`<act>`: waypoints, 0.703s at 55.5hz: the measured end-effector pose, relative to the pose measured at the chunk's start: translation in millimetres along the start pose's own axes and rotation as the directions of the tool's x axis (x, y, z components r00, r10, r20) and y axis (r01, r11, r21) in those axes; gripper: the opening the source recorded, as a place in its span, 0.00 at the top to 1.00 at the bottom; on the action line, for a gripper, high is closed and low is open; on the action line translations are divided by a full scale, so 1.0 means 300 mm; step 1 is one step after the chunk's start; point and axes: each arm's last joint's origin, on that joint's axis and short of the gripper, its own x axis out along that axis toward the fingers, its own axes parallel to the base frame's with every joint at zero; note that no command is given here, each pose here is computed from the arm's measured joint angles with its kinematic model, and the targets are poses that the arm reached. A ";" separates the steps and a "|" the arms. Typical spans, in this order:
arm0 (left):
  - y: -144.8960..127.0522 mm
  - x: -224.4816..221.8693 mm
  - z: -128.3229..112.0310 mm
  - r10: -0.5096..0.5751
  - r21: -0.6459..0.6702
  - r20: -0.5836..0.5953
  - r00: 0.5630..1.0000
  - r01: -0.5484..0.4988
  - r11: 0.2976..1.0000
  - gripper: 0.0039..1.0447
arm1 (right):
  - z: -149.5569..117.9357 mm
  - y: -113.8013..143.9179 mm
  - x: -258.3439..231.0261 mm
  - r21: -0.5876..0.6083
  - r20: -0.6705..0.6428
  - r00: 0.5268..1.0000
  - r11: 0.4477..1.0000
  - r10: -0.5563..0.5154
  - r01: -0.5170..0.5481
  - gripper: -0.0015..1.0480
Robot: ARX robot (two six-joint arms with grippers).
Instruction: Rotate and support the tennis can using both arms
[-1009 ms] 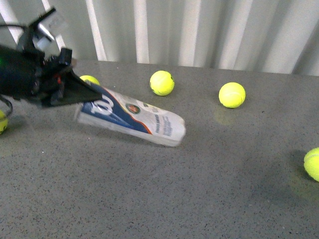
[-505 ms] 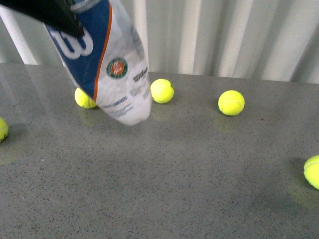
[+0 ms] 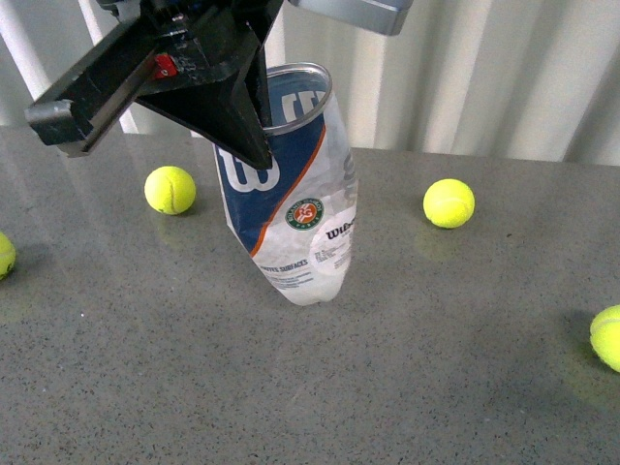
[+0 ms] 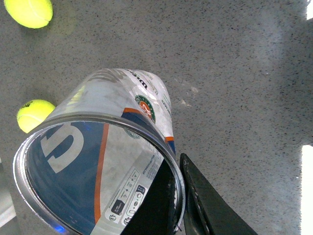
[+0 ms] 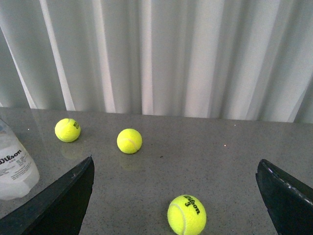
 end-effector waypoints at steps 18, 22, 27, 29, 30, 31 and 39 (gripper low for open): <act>0.059 0.090 -0.015 -0.064 0.006 -0.084 0.994 0.065 0.998 0.97 | 0.000 0.000 0.000 0.000 0.000 1.000 1.000 0.000 0.000 0.07; 0.072 0.093 -0.014 -0.059 0.003 -0.083 0.995 0.059 0.998 0.97 | 0.000 0.000 0.000 0.000 0.000 1.000 1.000 0.000 0.000 0.07; 0.081 0.094 -0.016 -0.081 -0.009 -0.081 0.993 0.080 0.997 0.97 | 0.000 0.000 0.000 0.000 0.000 1.000 1.000 0.000 0.000 0.07; 0.083 0.098 -0.019 -0.095 -0.016 -0.079 0.992 0.094 0.995 0.97 | 0.000 0.000 0.000 0.000 0.000 1.000 1.000 0.000 0.000 0.07; 0.084 0.101 -0.021 -0.102 -0.021 -0.077 0.992 0.100 0.995 0.97 | 0.000 0.000 0.000 0.000 0.000 1.000 1.000 0.000 0.000 0.07; 0.086 0.104 -0.023 -0.106 -0.026 -0.075 0.991 0.104 0.994 0.97 | 0.000 0.000 0.000 0.000 0.000 1.000 1.000 0.000 0.000 0.07; 0.099 0.131 -0.047 -0.124 -0.063 -0.082 0.989 0.119 0.991 0.97 | 0.000 0.000 0.000 0.000 0.000 1.000 1.000 0.000 0.000 0.07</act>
